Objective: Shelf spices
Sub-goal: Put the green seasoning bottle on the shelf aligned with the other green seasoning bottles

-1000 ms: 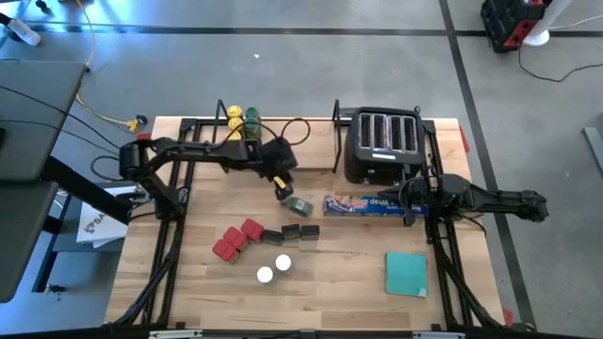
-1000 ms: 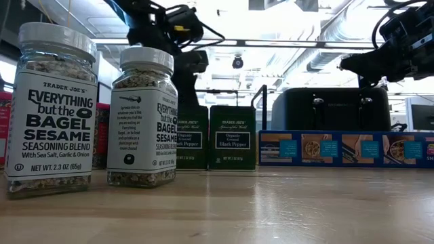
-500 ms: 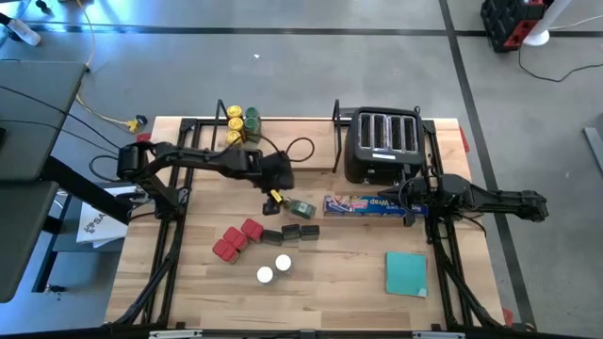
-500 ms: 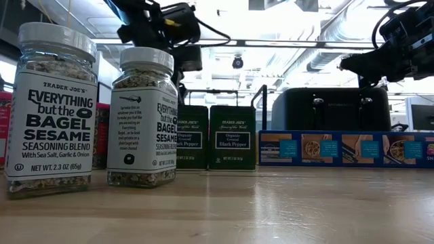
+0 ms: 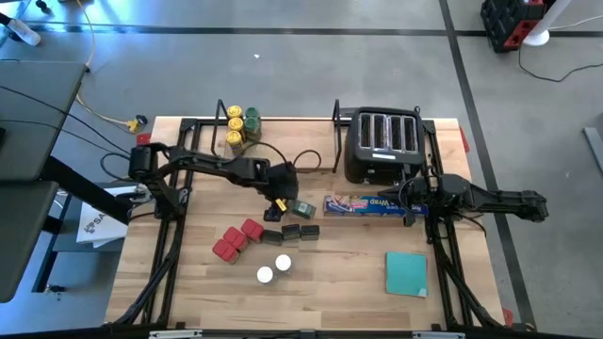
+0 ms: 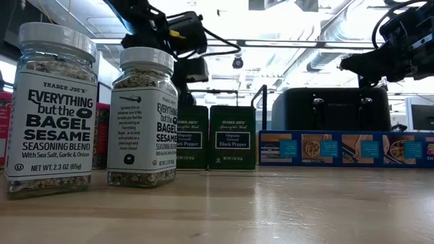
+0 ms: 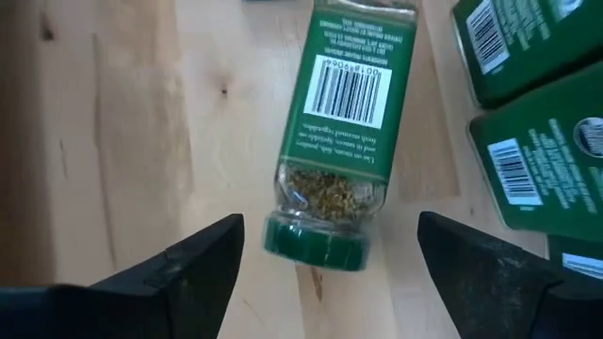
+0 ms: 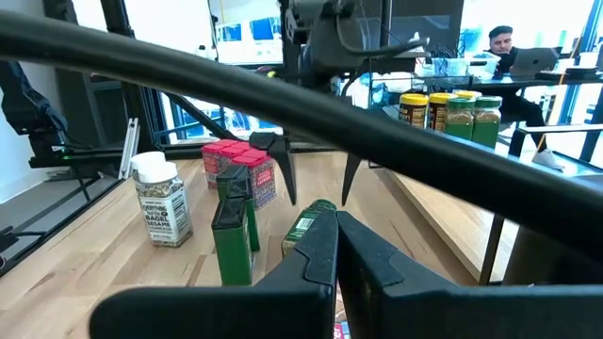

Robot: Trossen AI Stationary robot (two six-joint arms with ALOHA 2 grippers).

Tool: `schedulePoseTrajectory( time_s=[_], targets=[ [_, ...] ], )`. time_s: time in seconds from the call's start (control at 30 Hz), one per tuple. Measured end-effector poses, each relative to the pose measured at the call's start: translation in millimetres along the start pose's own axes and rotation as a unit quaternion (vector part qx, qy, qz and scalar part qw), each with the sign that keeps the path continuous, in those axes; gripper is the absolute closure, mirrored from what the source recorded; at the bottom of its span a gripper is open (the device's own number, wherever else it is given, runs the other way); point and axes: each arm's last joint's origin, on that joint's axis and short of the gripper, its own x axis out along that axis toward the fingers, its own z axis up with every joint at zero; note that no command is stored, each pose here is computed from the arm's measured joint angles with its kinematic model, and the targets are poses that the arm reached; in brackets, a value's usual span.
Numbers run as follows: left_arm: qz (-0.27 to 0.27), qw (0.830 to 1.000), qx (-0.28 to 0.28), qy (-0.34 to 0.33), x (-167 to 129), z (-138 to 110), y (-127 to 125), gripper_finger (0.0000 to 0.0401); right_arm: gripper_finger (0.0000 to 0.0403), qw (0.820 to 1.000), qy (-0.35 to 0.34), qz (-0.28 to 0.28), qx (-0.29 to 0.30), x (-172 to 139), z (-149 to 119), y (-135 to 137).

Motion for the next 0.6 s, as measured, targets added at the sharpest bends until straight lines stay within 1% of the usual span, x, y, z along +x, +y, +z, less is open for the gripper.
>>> schedulePoseTrajectory(
  time_s=[0.23,0.4,0.5,0.6],
  targets=[
    [0.009,0.999,0.006,0.032,20.7,-4.8,-1.2,0.0086,0.0403,1.000,0.000,0.000,0.000,0.0,0.0,0.0],
    [0.010,0.999,0.001,0.031,23.2,-5.1,0.0,0.0091,0.0403,1.000,0.000,0.000,0.000,0.0,0.0,0.0],
    [0.010,0.999,0.000,0.032,23.2,-5.1,0.0,0.0109,0.0403,1.000,0.000,0.000,0.000,0.0,0.0,0.0],
    [0.010,0.999,0.003,0.031,23.2,-5.0,0.0,0.0140,0.0403,1.000,0.000,0.000,0.000,0.0,0.0,0.0]
  ],
)
